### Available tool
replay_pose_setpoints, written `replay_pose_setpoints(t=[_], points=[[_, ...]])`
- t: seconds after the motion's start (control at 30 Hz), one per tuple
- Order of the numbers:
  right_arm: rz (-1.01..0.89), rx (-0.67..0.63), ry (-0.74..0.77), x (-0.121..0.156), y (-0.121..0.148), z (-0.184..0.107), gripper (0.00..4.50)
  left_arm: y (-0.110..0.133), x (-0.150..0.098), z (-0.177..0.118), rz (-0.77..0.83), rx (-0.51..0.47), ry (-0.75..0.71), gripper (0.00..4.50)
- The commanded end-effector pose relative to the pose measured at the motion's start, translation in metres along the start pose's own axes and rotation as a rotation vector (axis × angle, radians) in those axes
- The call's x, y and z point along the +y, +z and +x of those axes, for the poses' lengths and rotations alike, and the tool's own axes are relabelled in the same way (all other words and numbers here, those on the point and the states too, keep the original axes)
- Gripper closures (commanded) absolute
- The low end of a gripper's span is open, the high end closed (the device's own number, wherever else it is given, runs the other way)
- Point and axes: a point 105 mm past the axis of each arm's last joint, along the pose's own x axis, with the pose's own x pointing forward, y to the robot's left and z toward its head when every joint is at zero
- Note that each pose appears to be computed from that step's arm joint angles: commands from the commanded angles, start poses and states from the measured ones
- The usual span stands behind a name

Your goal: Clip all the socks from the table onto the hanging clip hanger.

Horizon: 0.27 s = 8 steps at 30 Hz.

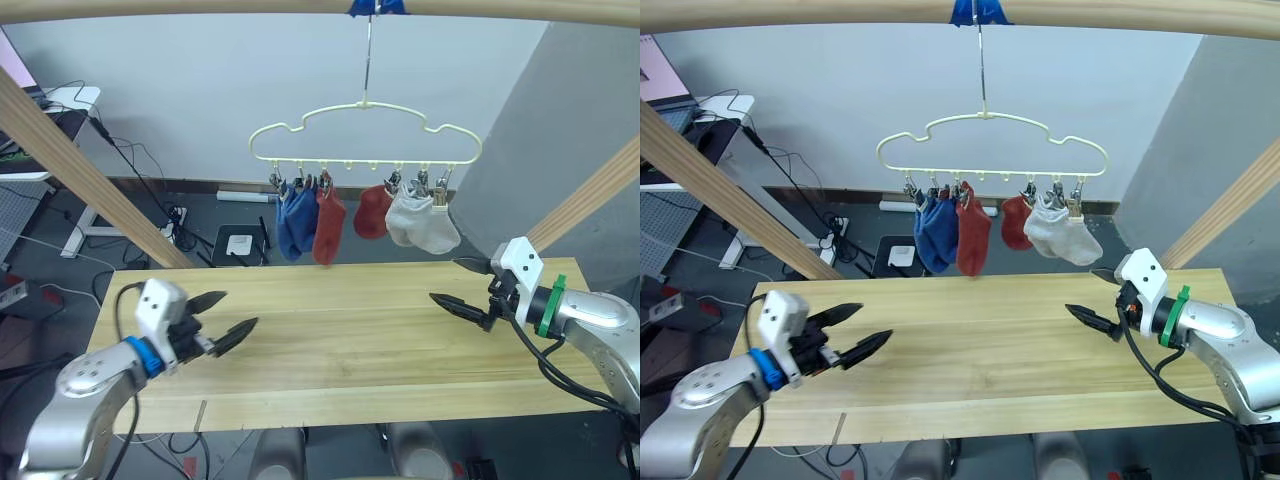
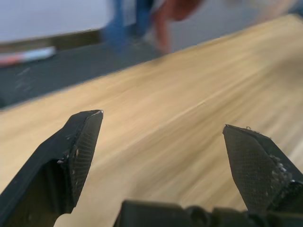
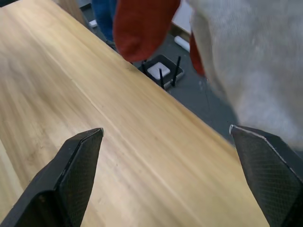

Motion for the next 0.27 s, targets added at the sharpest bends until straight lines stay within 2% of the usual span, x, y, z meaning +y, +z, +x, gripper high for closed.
replay_pose_setpoints(t=[0.03, 0.1, 0.27], points=[[-0.076, 0.005, 0.06, 0.007, -0.003, -0.002, 0.0, -0.004, 0.007, -0.022, 0.093, 0.061, 0.09, 0.01], [-0.085, 0.04, 0.104, 0.013, -0.012, -0.004, 0.0, -0.013, 0.005, -0.027, 0.096, 0.099, 0.085, 0.01], [-0.057, 0.06, 0.071, 0.01, -0.021, -0.008, 0.0, -0.01, 0.003, -0.021, 0.112, 0.088, 0.069, 0.01]])
